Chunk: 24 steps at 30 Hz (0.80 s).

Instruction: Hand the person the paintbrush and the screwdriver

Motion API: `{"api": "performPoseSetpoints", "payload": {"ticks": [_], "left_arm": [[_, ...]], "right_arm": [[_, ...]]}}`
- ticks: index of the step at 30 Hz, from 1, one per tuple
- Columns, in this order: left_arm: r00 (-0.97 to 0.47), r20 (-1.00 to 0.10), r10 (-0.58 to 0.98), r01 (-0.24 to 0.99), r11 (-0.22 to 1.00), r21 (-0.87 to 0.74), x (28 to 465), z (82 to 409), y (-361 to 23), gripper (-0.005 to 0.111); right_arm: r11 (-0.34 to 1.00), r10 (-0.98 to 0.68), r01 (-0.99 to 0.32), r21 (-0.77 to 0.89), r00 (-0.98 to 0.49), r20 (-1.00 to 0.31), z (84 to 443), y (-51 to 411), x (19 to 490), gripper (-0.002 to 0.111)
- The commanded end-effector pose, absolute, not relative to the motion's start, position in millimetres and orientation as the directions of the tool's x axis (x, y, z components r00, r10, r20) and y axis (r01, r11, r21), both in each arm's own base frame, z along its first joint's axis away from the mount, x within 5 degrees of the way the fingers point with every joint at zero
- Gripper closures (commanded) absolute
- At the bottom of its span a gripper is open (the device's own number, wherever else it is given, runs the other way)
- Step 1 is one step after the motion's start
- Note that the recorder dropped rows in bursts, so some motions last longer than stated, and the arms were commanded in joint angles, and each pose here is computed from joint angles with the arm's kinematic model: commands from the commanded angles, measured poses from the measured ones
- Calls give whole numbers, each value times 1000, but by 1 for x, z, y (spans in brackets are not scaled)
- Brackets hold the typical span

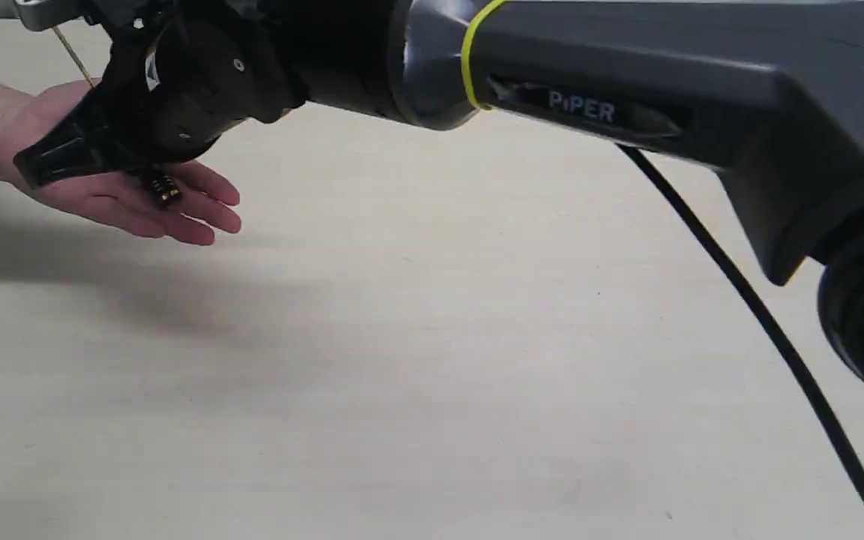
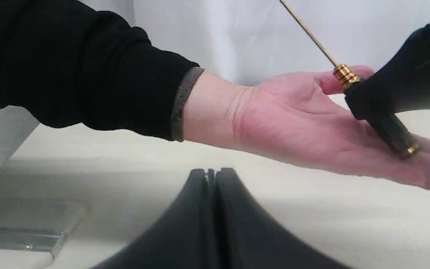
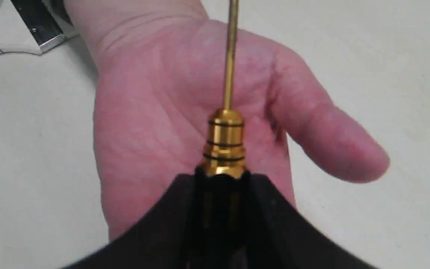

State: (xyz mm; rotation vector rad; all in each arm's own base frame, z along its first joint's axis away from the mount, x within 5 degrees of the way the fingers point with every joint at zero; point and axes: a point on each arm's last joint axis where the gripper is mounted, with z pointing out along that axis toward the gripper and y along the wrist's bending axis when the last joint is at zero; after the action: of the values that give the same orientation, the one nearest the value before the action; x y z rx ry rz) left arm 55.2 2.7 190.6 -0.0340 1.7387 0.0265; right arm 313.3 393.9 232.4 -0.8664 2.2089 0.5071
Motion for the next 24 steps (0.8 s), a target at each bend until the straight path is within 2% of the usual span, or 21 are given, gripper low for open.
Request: {"api": "performPoseSetpoints", "payload": {"ticks": [1,8,15,18,20,24], "left_arm": [[-162,-987,-12,-29,1000,-8,55,191,2,107],[-159,-987,-11,-29,1000,-6,55,191,2,107],[-161,-987,-10,-29,1000,-5,55,191,2,107],[-161,-987,-10,-29,1000,-5,55,191,2,107],[-161,-987,-10,-29,1000,-5,55,191,2,107],[-161,-987,-10,-29,1000,-5,55,191,2,107]], "right_arm": [[698,-413,-708,105,-518,-749,248,390,313,99],[703,-432,-703,107,-542,-721,268,380,305,72],[711,-457,-691,128,-592,-664,272,373,298,67],[710,-491,-695,114,-605,-627,279,367,292,69],[699,-515,-708,98,-593,-619,292,360,286,76],[646,-526,-761,59,-500,-688,332,353,264,102]]}}
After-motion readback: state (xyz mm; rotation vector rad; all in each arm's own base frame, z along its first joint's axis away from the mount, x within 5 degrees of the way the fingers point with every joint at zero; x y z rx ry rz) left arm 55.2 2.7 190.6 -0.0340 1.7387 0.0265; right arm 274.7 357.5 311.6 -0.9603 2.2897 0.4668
